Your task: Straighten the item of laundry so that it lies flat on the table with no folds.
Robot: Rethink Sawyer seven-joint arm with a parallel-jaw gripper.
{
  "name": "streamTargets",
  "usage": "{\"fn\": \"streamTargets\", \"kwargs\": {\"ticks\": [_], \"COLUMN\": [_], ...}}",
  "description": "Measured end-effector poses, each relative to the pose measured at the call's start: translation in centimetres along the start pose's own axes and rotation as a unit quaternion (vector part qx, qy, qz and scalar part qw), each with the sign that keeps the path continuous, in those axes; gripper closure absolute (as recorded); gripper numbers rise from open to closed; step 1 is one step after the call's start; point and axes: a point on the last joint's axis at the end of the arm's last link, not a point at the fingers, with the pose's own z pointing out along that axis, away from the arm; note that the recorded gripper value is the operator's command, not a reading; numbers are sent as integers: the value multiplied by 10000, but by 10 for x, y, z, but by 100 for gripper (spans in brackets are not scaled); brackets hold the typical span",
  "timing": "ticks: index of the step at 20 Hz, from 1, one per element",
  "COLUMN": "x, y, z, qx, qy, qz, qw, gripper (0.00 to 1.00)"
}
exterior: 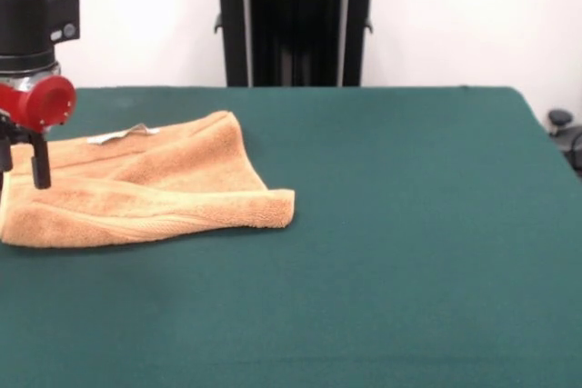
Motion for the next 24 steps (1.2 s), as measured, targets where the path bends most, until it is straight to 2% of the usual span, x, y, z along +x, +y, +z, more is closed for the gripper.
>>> {"fn": "streamTargets", "kwargs": {"ticks": [9,17,24], "x": [16,32,64], "y": [-5,-9,-24], "z": [-5,-10,-17], "qx": [254,313,365], "qy": [690,916,1169], "qz": [-350,-433,-490], "qw": [9967,9944,9913], "gripper": [0,0,0]}}
